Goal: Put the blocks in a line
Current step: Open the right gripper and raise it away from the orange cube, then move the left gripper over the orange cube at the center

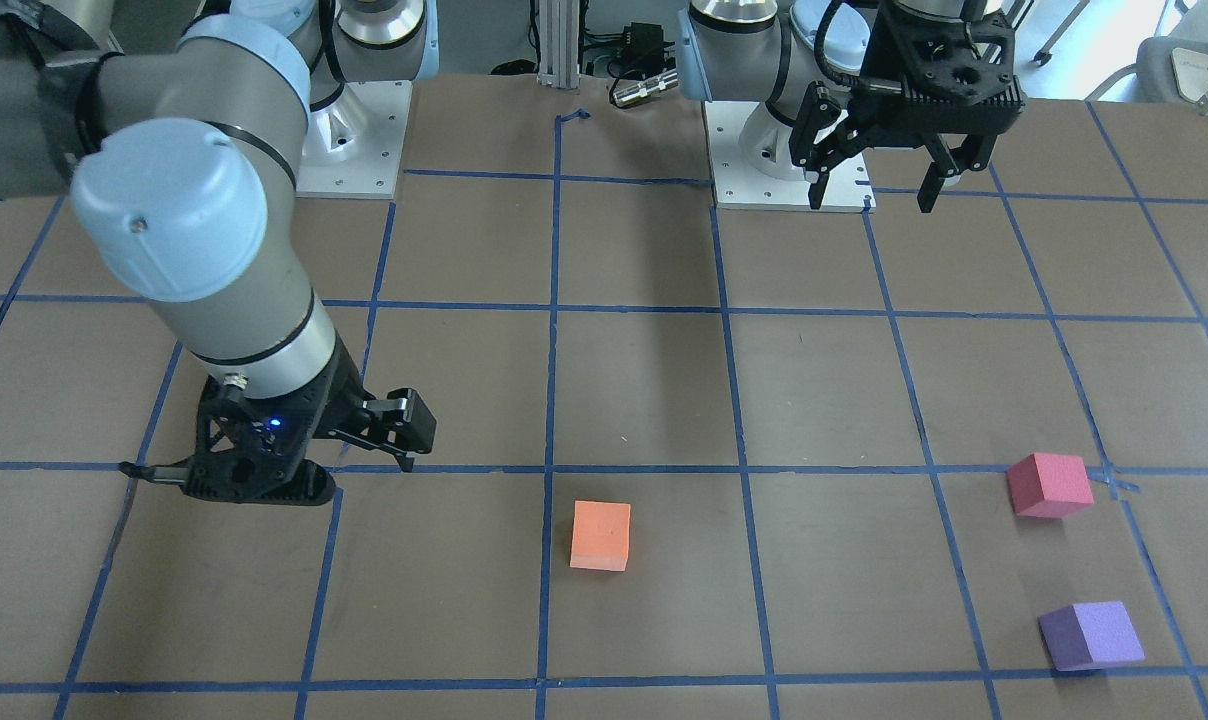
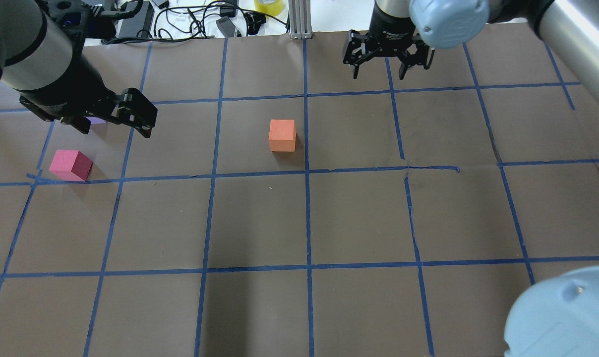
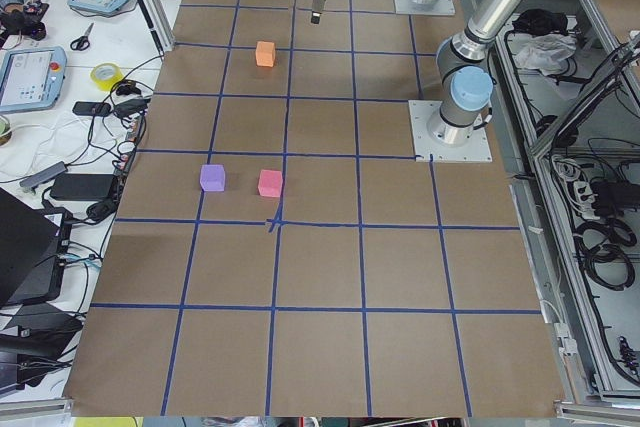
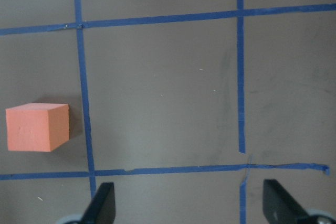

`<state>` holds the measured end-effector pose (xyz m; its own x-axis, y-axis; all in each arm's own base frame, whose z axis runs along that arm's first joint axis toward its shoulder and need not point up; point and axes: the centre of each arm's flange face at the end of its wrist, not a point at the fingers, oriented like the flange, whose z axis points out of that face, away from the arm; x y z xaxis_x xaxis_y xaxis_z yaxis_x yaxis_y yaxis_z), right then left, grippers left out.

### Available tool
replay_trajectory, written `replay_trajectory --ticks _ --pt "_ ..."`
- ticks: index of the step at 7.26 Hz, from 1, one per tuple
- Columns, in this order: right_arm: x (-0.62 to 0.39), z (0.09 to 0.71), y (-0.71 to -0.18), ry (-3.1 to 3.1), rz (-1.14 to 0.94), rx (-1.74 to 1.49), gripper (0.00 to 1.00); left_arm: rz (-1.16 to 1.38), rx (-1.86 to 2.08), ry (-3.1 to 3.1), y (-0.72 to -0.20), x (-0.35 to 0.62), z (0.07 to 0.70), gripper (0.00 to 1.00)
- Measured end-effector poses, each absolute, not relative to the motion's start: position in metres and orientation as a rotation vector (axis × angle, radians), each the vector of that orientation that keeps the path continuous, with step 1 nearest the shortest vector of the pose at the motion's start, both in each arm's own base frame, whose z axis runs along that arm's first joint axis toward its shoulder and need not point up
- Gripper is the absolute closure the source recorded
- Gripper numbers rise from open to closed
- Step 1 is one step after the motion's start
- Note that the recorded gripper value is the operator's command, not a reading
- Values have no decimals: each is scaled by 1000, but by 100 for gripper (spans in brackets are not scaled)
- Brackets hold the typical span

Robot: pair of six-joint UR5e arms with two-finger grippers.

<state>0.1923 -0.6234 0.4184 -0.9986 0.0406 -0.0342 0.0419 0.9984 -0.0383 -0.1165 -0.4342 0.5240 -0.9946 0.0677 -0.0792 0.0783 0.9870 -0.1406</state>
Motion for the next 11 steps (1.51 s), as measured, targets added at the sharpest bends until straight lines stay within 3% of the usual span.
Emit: replay_trajectory --ticks 3,7,11 --pt "146 450 -556 3151 -52 -36 0 -222 106 3057 -439 -116 522 0" --pt "141 488 -508 3216 -62 -44 0 -220 103 3060 -441 -116 519 0" --pt "152 493 -492 3103 -13 -62 0 -217 109 3061 -441 -117 518 0"
